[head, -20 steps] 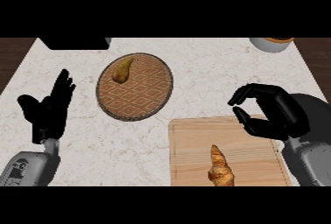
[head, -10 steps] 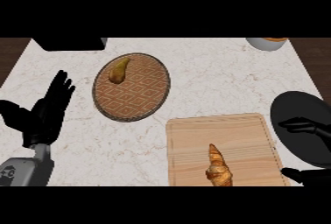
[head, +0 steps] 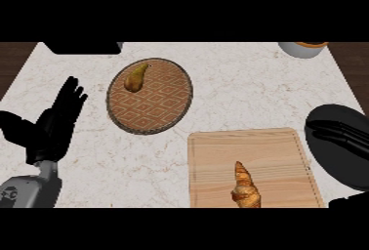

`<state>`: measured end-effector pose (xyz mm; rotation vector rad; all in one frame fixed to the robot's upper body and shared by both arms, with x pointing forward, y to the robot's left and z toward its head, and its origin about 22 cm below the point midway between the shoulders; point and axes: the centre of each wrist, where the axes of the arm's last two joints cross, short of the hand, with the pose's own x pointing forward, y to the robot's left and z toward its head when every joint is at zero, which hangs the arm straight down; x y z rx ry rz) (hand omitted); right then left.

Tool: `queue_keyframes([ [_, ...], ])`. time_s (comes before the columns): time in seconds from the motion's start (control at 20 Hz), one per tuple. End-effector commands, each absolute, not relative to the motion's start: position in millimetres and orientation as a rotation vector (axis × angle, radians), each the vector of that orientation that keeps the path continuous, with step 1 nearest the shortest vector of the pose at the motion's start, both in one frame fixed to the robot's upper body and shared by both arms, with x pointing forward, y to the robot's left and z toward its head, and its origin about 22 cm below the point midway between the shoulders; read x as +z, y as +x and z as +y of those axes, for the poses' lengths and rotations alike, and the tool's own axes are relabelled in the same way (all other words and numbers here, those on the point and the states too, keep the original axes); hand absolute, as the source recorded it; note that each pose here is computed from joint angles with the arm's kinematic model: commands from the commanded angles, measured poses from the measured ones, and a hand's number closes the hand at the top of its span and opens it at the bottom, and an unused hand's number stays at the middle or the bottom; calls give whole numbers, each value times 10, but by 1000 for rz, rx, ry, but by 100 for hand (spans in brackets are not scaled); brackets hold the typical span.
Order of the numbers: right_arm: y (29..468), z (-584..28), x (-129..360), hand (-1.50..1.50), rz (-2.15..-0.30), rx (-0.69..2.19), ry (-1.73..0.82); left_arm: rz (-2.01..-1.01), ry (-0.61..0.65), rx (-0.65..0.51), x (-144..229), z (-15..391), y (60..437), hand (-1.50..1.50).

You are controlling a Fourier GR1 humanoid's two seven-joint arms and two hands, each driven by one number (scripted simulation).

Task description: Pick the croissant from the cutting board and place it in the pan

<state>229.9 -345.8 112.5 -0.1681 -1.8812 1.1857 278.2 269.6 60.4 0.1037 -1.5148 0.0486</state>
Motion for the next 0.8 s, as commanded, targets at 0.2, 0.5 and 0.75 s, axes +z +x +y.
queue_keyframes([
  [0.2,2274,-2818,1407,-150,-1685,1505,-344,-1508,96,41,507,2736,2765,0],
  [0.5,2169,-2696,1265,-150,-1294,1804,-291,-1508,105,37,660,2782,2794,0],
  [0.75,2193,-2293,1053,-150,-1260,1853,-328,-1528,111,47,765,2527,2844,0],
])
